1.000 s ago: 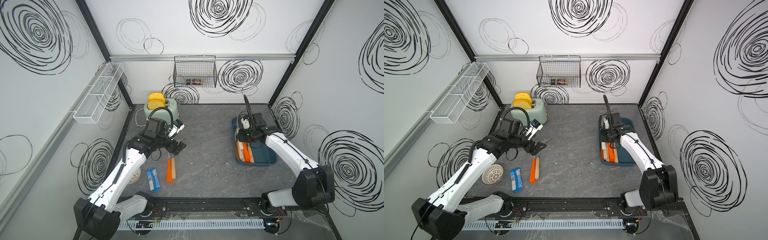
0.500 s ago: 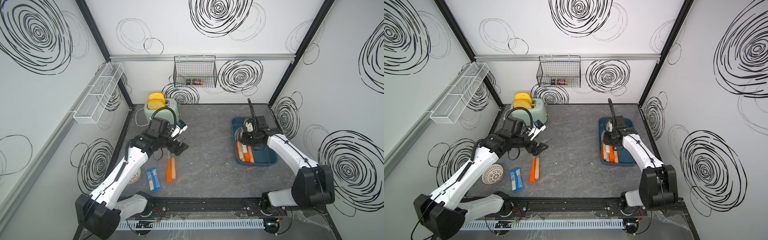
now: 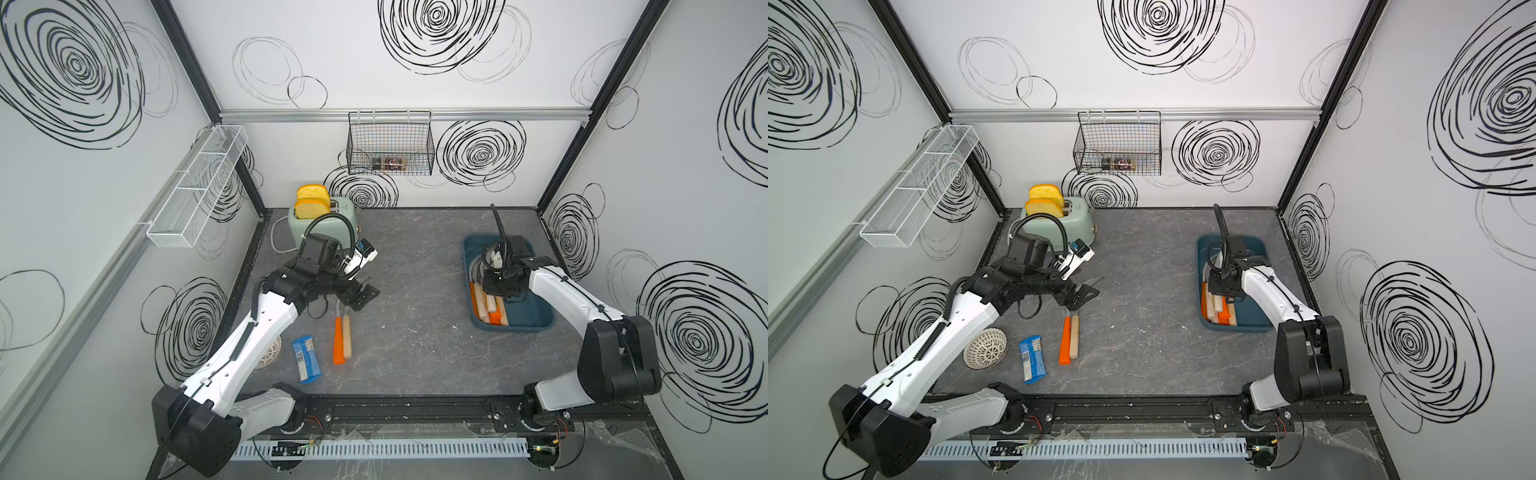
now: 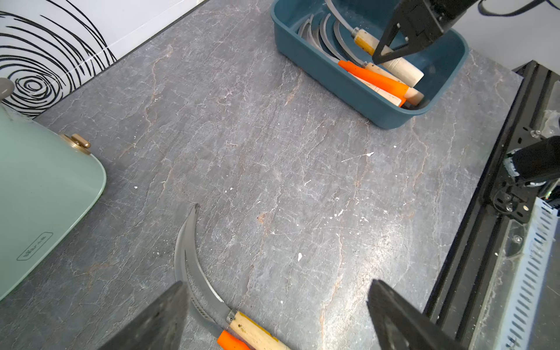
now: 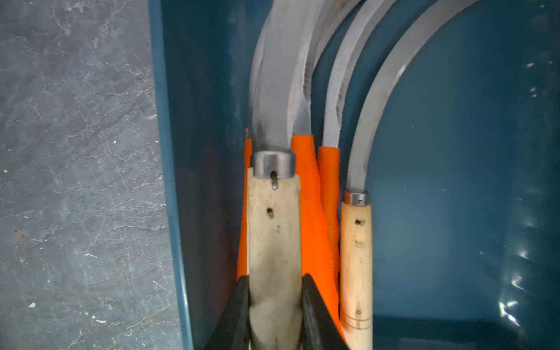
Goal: Put small sickles into storage boxes
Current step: Place the sickle in the storage box, then pick up the sickle at the center of the board.
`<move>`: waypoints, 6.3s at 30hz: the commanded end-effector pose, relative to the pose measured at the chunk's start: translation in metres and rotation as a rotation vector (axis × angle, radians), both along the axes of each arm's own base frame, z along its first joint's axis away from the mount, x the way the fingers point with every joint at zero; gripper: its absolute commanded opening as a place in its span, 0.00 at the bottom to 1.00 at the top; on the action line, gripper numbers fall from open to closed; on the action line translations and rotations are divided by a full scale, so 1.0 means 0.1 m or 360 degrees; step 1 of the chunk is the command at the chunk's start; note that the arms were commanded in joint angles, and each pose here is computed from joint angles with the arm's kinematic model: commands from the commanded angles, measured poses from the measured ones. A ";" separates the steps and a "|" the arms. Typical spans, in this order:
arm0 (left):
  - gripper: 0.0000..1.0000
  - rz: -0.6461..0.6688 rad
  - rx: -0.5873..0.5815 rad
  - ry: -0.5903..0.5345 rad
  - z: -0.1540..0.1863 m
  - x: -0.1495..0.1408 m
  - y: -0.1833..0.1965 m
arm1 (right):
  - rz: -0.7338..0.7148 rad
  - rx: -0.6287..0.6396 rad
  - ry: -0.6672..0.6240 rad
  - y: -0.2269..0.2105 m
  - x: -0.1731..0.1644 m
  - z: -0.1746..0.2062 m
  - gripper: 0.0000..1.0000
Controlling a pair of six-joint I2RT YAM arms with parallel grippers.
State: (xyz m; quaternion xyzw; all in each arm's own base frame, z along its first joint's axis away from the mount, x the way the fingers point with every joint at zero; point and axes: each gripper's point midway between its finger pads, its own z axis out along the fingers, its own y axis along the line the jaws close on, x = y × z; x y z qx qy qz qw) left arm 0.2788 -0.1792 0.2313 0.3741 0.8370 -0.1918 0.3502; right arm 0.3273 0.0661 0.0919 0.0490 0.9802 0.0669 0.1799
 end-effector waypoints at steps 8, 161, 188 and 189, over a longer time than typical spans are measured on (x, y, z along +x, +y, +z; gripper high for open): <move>0.96 -0.0057 -0.0028 -0.0071 0.11 0.05 -0.08 | -0.0016 -0.0060 0.0039 -0.07 0.02 -0.17 0.07; 0.96 0.0930 -0.0242 -0.0215 0.44 -0.12 1.98 | 0.1336 0.0219 -0.0009 4.28 -1.37 -0.40 0.46; 0.96 0.0892 -0.0244 -0.0230 0.49 -0.15 1.94 | 0.1342 0.0055 0.0086 4.22 -1.41 -0.65 0.46; 0.96 0.0890 -0.0244 -0.0232 0.50 -0.15 1.94 | 0.1338 0.0044 0.0084 4.21 -1.41 -0.66 0.46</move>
